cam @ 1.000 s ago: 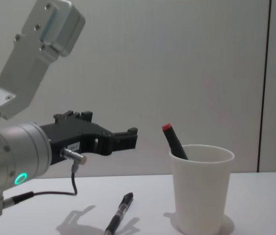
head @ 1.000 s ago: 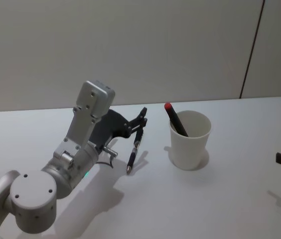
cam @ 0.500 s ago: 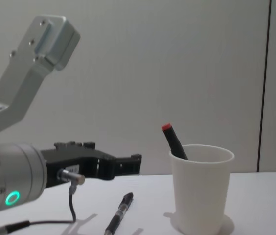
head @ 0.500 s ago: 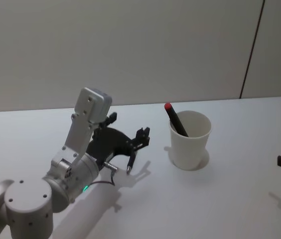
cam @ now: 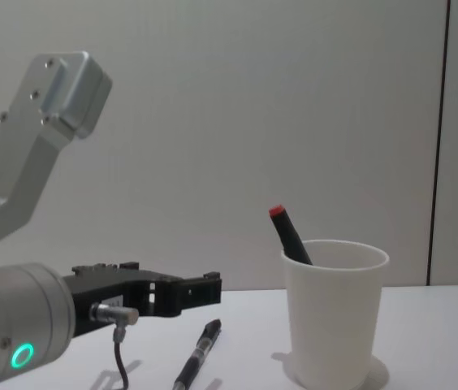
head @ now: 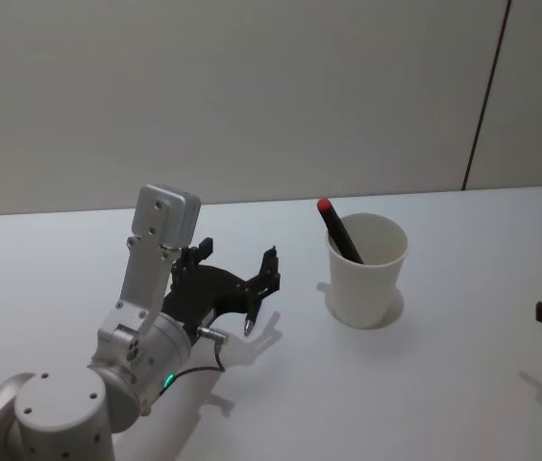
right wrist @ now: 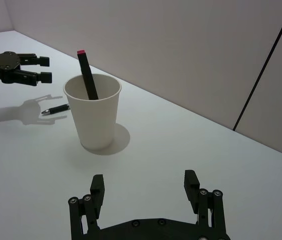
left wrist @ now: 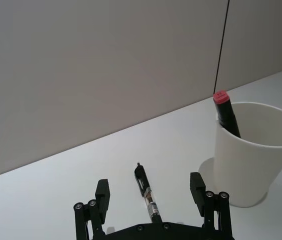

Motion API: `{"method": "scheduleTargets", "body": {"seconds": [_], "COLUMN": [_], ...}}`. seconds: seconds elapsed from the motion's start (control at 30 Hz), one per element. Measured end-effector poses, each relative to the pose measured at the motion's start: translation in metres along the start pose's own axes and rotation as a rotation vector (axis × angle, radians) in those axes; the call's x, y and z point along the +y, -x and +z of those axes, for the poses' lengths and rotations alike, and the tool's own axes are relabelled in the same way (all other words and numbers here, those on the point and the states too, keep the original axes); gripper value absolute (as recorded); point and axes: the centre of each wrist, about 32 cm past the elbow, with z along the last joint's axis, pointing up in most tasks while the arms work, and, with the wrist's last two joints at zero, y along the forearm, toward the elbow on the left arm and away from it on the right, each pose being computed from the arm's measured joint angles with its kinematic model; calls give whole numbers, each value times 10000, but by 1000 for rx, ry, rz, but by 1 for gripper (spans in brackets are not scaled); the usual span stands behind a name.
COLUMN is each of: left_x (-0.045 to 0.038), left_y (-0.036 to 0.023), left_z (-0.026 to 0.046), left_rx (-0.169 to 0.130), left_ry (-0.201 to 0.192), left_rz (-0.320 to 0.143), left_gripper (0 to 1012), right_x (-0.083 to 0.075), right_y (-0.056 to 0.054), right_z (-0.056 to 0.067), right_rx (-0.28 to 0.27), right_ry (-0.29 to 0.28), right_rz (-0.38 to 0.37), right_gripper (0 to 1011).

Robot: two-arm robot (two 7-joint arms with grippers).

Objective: Place the pen into the pen holder.

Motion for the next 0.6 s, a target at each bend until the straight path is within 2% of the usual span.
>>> {"method": "scheduleTargets", "body": {"seconds": [0.2, 0.3, 0.6], "left_x": [-24, -55, -130], "left_y": [42, 57, 65], "left_z": [-27, -43, -96], "left_rx": [-8, -27, -71], "left_ry": [-17, -31, -69], "left_rz": [39, 52, 53], "left_gripper": [1001, 1001, 1000], "right_x": [-2, -3, -3], "right_y": [-1, -1, -1], "right_z": [0, -1, -1], "right_rx": [0, 0, 0], "right_ry": [1, 1, 2], "right_rz": [0, 1, 1], "right_gripper": [1002, 1002, 1002]}}
